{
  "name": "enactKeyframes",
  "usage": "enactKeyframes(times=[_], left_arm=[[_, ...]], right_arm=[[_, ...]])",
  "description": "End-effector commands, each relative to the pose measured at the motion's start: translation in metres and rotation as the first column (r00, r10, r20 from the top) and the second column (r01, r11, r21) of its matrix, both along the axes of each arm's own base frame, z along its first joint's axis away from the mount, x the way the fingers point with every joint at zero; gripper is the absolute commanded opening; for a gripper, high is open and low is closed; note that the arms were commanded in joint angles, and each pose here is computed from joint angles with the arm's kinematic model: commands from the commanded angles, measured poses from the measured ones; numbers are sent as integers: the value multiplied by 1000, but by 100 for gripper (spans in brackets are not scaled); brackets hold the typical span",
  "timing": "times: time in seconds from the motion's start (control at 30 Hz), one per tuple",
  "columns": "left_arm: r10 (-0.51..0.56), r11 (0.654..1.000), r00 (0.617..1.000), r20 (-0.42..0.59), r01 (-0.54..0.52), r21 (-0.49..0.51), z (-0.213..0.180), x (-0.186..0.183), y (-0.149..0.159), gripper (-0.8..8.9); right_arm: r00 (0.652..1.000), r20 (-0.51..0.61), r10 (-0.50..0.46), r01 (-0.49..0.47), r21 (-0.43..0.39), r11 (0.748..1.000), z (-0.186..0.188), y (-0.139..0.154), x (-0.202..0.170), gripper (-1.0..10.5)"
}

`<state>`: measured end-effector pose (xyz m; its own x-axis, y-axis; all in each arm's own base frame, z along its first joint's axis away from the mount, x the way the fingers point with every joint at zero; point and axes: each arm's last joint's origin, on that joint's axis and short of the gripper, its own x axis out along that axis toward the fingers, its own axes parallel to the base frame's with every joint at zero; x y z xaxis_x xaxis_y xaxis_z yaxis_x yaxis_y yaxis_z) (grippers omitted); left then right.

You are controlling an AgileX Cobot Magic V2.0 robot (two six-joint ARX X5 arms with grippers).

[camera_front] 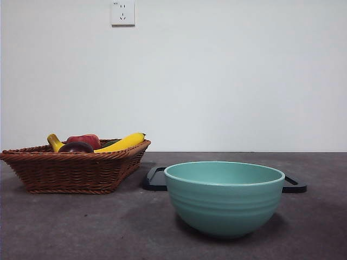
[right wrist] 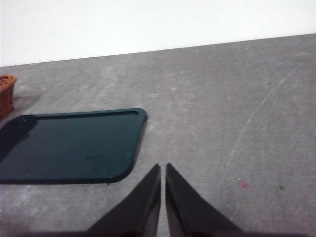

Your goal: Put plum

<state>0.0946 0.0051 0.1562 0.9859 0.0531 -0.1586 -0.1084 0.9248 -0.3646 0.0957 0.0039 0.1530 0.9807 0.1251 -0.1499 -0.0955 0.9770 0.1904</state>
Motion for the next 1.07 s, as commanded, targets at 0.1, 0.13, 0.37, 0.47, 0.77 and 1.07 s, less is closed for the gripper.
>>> enactKeyframes(times=[0.1, 0.13, 0.37, 0.47, 0.77, 1.07], left_arm=[[-24, 999, 999, -42, 23, -28, -1, -2, -1, 10], [-24, 999, 999, -35, 23, -28, 2, -2, -1, 10], [-62, 997, 998, 16, 63, -40, 26, -8, -2, 10], [-86, 995, 996, 33, 88, -40, 41, -11, -3, 10], [-191, 981, 981, 16, 190, 41, 93, -16, -6, 10], [-422, 895, 890, -175, 440, 79, 137, 2, -12, 10]], right_arm=[[1000, 1, 2, -2, 56, 998, 2, 0, 0, 5], [1000, 6, 2, -2, 58, 998, 3, 0, 0, 5], [997, 75, -1, -5, 80, 997, 28, 0, -5, 5], [993, 118, -1, -9, 80, 997, 47, 0, -10, 5], [996, 39, 86, -88, 68, 994, 100, 3, -24, 5], [942, -188, 276, -277, 22, 961, 146, 8, -8, 5]])
